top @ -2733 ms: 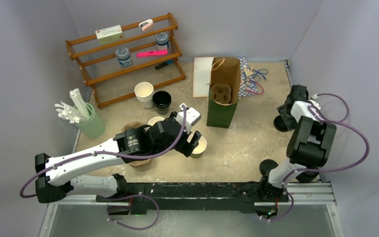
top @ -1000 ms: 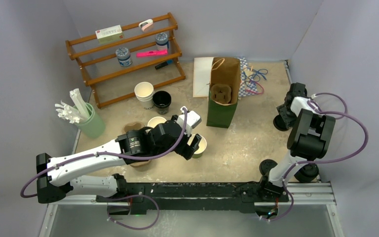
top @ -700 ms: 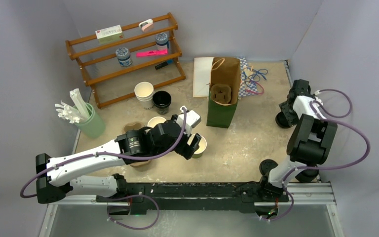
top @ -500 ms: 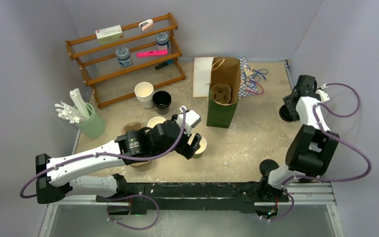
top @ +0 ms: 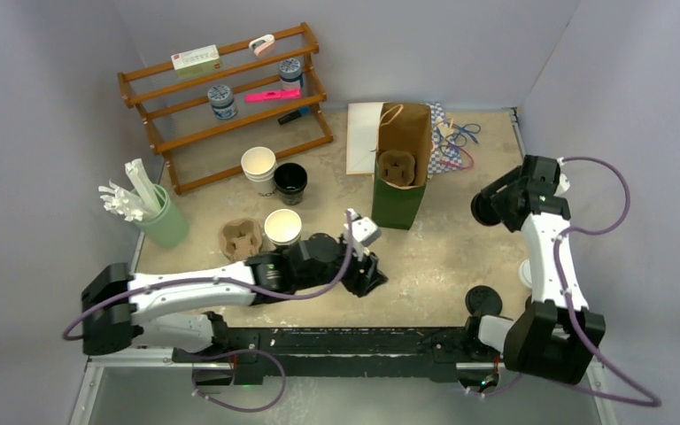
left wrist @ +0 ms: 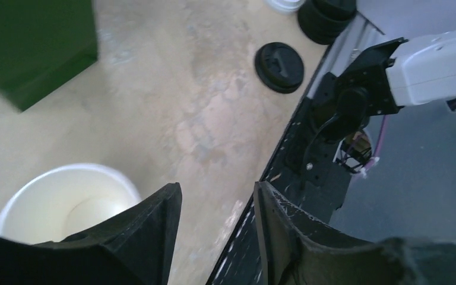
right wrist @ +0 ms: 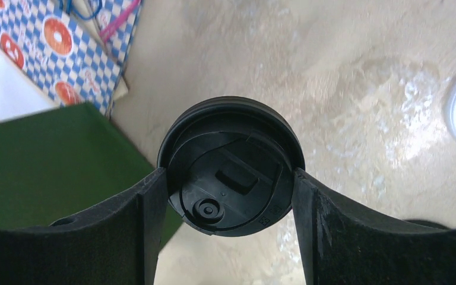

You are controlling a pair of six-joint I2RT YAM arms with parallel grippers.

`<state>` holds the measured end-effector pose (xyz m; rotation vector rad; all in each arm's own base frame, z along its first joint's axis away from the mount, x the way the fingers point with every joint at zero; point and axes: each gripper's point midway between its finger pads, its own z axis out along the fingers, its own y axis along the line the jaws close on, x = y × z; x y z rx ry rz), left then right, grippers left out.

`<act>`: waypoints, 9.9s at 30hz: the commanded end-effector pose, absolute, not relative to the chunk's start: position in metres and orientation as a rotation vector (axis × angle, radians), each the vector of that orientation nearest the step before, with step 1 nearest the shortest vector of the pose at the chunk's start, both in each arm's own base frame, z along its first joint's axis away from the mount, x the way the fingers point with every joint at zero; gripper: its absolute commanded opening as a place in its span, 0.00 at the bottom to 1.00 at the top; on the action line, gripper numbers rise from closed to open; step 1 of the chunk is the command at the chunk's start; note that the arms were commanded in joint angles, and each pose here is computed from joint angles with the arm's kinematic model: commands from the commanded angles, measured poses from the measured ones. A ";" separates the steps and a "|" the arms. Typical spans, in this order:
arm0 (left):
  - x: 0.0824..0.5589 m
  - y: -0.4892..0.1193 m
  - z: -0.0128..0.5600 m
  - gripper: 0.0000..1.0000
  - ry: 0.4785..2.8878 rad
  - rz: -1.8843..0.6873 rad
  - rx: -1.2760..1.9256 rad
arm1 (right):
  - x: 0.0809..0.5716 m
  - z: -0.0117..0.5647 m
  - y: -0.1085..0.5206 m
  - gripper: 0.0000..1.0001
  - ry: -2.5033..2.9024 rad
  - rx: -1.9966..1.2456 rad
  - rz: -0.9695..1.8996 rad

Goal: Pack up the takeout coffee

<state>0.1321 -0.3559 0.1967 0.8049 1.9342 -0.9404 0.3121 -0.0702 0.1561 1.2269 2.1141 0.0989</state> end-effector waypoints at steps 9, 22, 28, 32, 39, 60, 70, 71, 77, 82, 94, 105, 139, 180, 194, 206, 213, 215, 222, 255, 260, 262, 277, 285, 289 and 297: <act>0.112 -0.484 0.227 0.41 1.508 -1.361 0.721 | 0.234 0.178 0.004 0.64 2.212 1.071 0.452; 0.137 -0.498 0.216 0.29 1.451 -1.671 0.671 | 0.201 0.158 0.059 0.63 2.339 1.030 0.730; 0.142 -0.501 0.209 0.27 1.465 -1.672 0.672 | 0.199 0.167 0.062 0.64 2.357 1.000 0.723; 0.146 -0.499 0.210 0.25 1.468 -1.660 0.664 | 0.196 0.168 0.066 0.64 2.367 0.978 0.739; 0.159 -0.498 0.201 0.15 1.517 -1.610 0.649 | 0.193 0.169 0.068 0.64 2.379 0.963 0.738; 0.210 -0.485 0.135 0.15 1.828 -1.309 0.559 | 0.209 0.203 0.050 0.65 2.325 0.956 0.602; 0.191 -0.467 0.188 0.22 1.763 -1.233 0.659 | 0.224 0.199 0.043 0.65 2.263 0.768 0.540; 0.189 -0.462 0.197 0.23 1.756 -1.228 0.667 | 0.225 0.198 0.048 0.65 2.253 0.725 0.577; 0.190 -0.412 0.228 0.25 1.791 -1.090 0.653 | 0.222 0.185 0.087 0.51 2.261 0.473 0.800; 0.189 -0.355 0.235 0.28 1.823 -0.971 0.556 | 0.212 0.183 0.118 0.48 2.314 0.244 0.807; 0.198 -0.264 0.200 0.29 1.949 -0.850 0.367 | 0.181 0.192 0.196 0.44 2.357 -0.193 0.607; 0.199 -0.218 0.182 0.29 1.972 -0.798 0.160 | 0.160 0.173 0.274 0.45 2.335 -0.582 0.312; 0.195 -0.223 0.150 0.29 1.993 -0.844 0.135 | 0.190 0.163 0.284 0.51 2.393 -0.832 0.247; 0.197 -0.275 0.117 0.18 2.035 -0.994 0.296 | 0.191 0.146 0.281 0.54 2.465 -0.886 0.380; 0.197 -0.275 0.112 0.17 2.052 -0.978 0.301 | 0.194 0.150 0.275 0.55 2.451 -0.886 0.347; 0.198 -0.266 0.109 0.17 2.071 -0.926 0.291 | 0.192 0.152 0.276 0.56 2.437 -0.883 0.379; 0.194 -0.272 0.109 0.16 2.066 -0.962 0.318 | 0.191 0.143 0.282 0.56 2.453 -0.894 0.390; 0.193 -0.273 0.108 0.16 2.068 -0.969 0.327 | 0.191 0.142 0.282 0.56 2.456 -0.897 0.389; 0.193 -0.276 0.106 0.16 2.070 -0.982 0.340 | 0.193 0.138 0.283 0.56 2.461 -0.893 0.379; 0.192 -0.282 0.100 0.15 2.080 -1.002 0.350 | 0.177 0.118 0.274 0.57 2.514 -0.944 0.383; 0.192 -0.283 0.101 0.15 2.079 -1.009 0.352 | 0.182 0.114 0.272 0.58 2.506 -0.905 0.342; 0.191 -0.284 0.101 0.15 2.079 -1.016 0.355 | 0.184 0.113 0.272 0.58 2.502 -0.892 0.324; 0.188 -0.285 0.090 0.15 2.096 -1.037 0.353 | 0.170 0.090 0.256 0.56 2.520 -0.860 0.248; 0.184 -0.282 0.099 0.16 2.081 -1.051 0.348 | 0.173 0.077 0.245 0.54 2.491 -0.796 0.210; 0.179 -0.280 0.104 0.17 2.073 -1.082 0.335 | 0.173 0.073 0.238 0.54 2.487 -0.754 0.189; 0.150 -0.280 0.104 0.23 2.073 -1.282 0.285 | 0.171 0.073 0.241 0.53 2.479 -0.695 0.245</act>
